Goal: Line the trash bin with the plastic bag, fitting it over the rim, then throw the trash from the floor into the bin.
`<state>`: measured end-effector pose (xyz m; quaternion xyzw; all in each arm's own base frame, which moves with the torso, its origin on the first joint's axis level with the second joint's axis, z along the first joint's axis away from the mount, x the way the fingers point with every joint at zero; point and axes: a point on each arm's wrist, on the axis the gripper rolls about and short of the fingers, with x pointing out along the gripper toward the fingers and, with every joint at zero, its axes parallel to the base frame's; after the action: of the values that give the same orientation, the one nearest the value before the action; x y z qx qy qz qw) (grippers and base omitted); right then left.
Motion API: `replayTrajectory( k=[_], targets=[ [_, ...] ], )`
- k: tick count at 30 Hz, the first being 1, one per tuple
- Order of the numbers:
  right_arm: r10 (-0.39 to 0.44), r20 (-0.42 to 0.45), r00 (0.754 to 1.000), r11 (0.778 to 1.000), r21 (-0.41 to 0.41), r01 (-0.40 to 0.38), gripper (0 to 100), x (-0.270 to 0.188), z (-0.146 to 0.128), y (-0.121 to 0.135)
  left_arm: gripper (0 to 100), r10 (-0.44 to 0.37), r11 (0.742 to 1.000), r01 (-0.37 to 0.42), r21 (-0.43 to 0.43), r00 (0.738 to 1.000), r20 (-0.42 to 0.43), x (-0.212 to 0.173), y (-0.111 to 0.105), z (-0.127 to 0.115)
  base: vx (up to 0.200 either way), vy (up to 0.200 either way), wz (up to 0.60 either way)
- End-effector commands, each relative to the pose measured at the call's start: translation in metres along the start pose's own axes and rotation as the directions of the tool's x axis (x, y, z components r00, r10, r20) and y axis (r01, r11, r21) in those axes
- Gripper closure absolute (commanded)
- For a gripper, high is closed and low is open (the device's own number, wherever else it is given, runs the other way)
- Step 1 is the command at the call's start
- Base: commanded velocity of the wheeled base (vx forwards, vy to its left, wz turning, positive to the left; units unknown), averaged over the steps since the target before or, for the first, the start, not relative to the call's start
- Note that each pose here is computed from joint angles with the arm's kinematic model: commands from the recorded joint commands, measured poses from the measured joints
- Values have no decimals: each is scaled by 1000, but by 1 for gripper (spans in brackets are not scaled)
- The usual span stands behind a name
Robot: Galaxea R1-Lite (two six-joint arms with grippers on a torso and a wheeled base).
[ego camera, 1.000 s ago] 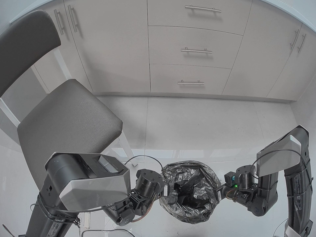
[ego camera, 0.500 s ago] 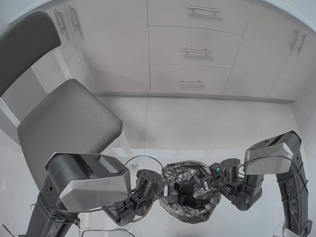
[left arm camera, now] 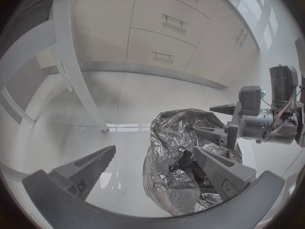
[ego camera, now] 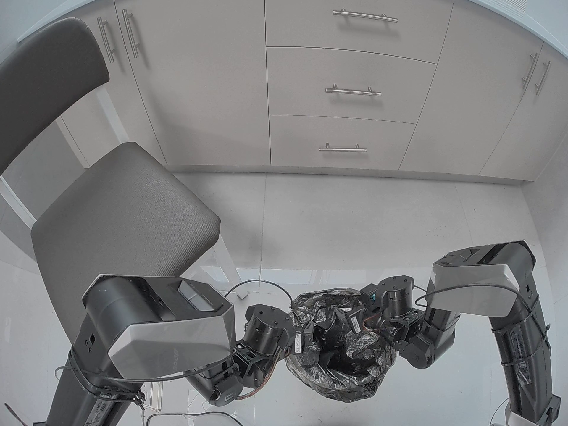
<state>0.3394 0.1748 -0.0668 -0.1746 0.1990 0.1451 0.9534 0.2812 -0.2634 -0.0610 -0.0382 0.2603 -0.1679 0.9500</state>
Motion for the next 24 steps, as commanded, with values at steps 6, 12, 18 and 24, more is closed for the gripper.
replayTrajectory(
  k=[6,12,18,24],
  targets=[
    [-14,15,1000,1000,11,14,0,20,2,0,0,2,1000,-2,1,1000,-3,1,0,-1,0,0,0],
    [-17,22,1000,1000,15,16,0,23,2,0,0,2,1000,-2,1,1000,-3,1,0,-2,0,0,0],
    [-19,35,999,1000,19,19,0,27,6,0,0,2,1000,-2,1,1000,-3,1,0,-2,0,0,0],
    [-25,33,999,999,23,24,0,30,7,-3,0,3,1000,-3,5,1000,-5,2,0,-3,0,0,0]
  ],
)
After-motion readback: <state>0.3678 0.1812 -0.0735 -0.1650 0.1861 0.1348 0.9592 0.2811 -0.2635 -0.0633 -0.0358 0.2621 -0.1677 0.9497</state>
